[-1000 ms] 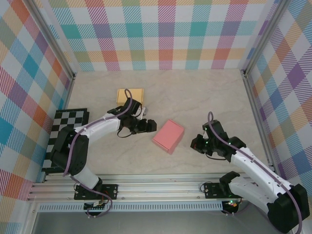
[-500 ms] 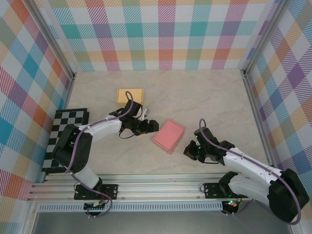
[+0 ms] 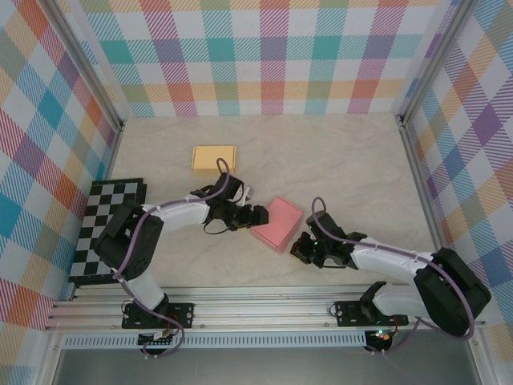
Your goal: Fold the paper box
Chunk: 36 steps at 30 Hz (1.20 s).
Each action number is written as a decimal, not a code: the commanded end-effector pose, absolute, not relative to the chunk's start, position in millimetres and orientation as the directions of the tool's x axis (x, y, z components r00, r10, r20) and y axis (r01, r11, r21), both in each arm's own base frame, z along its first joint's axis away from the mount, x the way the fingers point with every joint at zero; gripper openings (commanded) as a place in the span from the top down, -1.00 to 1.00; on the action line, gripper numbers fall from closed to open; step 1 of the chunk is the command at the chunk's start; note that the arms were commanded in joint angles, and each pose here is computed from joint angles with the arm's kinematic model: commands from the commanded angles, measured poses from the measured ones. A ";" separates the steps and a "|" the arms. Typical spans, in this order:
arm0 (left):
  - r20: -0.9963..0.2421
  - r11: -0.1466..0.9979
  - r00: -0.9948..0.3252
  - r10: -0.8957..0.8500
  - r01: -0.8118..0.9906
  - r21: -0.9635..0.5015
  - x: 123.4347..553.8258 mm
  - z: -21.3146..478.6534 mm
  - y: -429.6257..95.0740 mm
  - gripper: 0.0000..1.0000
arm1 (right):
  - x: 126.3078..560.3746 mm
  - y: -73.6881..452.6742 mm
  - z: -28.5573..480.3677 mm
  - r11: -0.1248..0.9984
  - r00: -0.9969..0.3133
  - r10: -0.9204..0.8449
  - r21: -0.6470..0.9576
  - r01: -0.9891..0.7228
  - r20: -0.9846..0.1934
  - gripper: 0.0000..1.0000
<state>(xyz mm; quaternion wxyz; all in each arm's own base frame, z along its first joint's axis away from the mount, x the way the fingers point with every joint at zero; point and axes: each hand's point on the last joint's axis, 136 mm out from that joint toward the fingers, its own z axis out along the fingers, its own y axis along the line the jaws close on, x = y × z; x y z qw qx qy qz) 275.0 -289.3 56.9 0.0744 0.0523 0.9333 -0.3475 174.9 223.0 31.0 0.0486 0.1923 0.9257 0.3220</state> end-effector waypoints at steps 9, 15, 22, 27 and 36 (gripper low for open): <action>-0.143 0.761 -0.989 0.049 0.130 -0.635 256.1 41.1 -297.3 -0.56 | 182.8 251.4 28.2 0.676 -0.921 0.386 0.667 0.314 0.042 1.00; -0.124 0.746 -0.992 0.033 0.107 -0.657 247.8 36.7 -304.5 -0.56 | 197.1 273.8 45.3 0.620 -0.931 0.363 0.753 0.221 -0.026 1.00; -0.086 0.706 -0.996 0.021 0.075 -0.705 235.0 30.9 -325.4 -0.56 | 218.1 292.2 67.1 0.554 -0.920 0.380 0.820 0.145 -0.094 1.00; -0.104 0.691 -0.993 0.051 0.110 -0.714 229.1 39.3 -344.9 -0.55 | 229.8 308.5 82.1 0.531 -0.916 0.383 0.839 0.117 -0.115 1.00; -0.189 0.837 -0.980 0.054 0.148 -0.527 261.2 43.8 -316.0 -0.56 | 220.0 291.4 66.6 0.613 -0.903 0.412 0.771 0.176 -0.122 1.00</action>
